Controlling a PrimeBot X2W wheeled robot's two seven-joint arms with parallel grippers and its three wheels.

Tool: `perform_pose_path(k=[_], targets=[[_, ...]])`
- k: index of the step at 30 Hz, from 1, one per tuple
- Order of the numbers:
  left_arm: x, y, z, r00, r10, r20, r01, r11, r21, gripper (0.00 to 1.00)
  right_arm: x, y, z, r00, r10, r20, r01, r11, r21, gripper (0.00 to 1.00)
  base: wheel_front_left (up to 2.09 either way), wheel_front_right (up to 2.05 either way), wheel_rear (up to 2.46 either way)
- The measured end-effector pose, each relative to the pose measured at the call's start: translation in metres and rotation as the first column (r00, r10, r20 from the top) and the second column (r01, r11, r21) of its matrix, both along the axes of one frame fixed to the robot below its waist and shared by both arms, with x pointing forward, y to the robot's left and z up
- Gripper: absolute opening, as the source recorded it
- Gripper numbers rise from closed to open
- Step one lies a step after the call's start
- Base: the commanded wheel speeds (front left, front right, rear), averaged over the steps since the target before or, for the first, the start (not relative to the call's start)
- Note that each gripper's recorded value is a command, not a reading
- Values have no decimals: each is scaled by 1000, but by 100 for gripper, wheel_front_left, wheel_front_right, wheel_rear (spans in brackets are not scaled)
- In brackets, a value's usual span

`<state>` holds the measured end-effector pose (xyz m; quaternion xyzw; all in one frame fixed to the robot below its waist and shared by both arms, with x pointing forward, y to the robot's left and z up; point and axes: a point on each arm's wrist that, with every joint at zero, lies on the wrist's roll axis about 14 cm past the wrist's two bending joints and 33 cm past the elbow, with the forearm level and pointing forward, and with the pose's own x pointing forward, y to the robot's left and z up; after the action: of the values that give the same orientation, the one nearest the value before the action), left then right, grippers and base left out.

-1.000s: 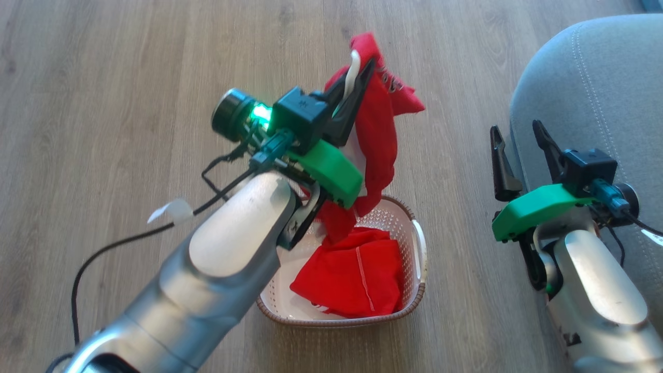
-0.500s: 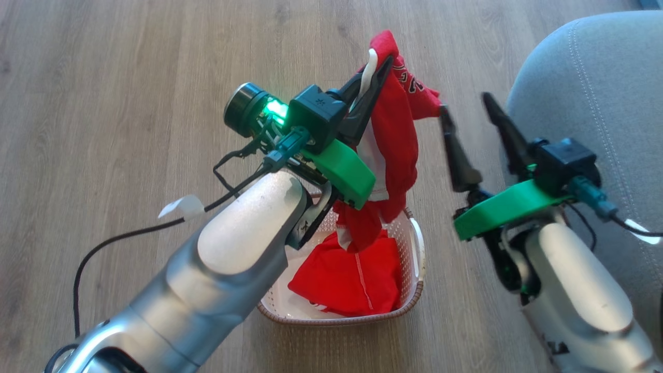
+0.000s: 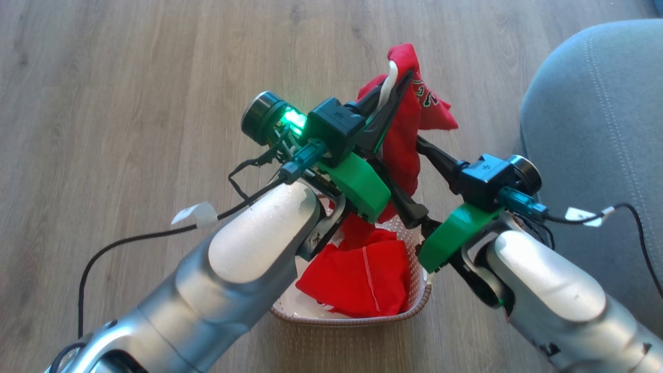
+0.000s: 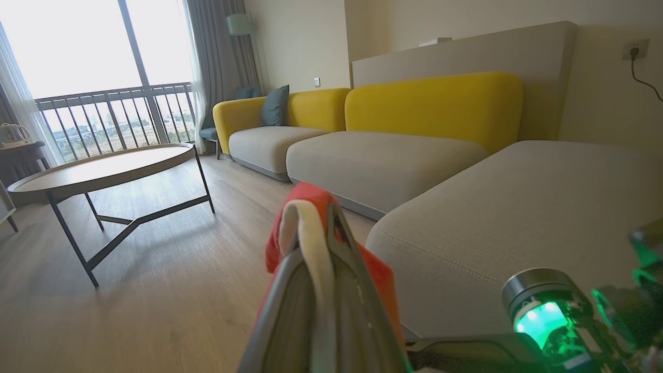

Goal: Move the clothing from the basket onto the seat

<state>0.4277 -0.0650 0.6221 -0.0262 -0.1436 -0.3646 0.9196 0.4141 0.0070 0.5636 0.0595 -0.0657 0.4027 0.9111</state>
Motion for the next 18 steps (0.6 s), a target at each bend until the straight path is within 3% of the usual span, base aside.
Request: perform_pose_path(k=[5, 6, 8, 14, 15, 16, 17, 18], targets=[[-3, 1, -2, 1000, -3, -4, 3, 1000, 6, 0, 7, 5, -7, 1000, 10, -22, -11, 1000, -28, 100, 0, 0, 0], [-4, 0, -3, 1000, -6, -6, 6, 1000, 9, 0, 8, 7, -7, 1000, 12, -25, -13, 1000, -28, 94, 0, 0, 0], [-5, 0, -5, 1000, -7, -8, 7, 1000, 13, 0, 10, 12, -7, 999, 21, -29, -21, 999, -25, 0, 0, 0, 0], [-2, 1, -10, 999, -5, -34, 5, 1000, 4, 0, 11, 12, -11, 999, 16, -41, -17, 1000, -22, 0, 0, 0, 0], [-2, 0, -10, 999, -7, -37, 7, 1000, 4, 24, 13, 10, -10, 999, 9, -40, -10, 1000, -19, 0, 0, 0, 0], [-2, -1, -12, 999, -10, -39, 10, 1000, 5, 77, 14, 7, -8, 999, 0, -39, 0, 1000, -13, 0, 0, 0, 0], [-1, -2, -14, 999, -17, -47, 17, 1000, 8, 100, 16, 4, -7, 999, -9, -36, 9, 1000, -8, 0, 0, 0, 0], [-1, -2, -17, 998, -18, -59, 19, 1000, 8, 100, 18, 1, -4, 999, -20, -33, 20, 1000, -1, 0, 0, 0, 0]])
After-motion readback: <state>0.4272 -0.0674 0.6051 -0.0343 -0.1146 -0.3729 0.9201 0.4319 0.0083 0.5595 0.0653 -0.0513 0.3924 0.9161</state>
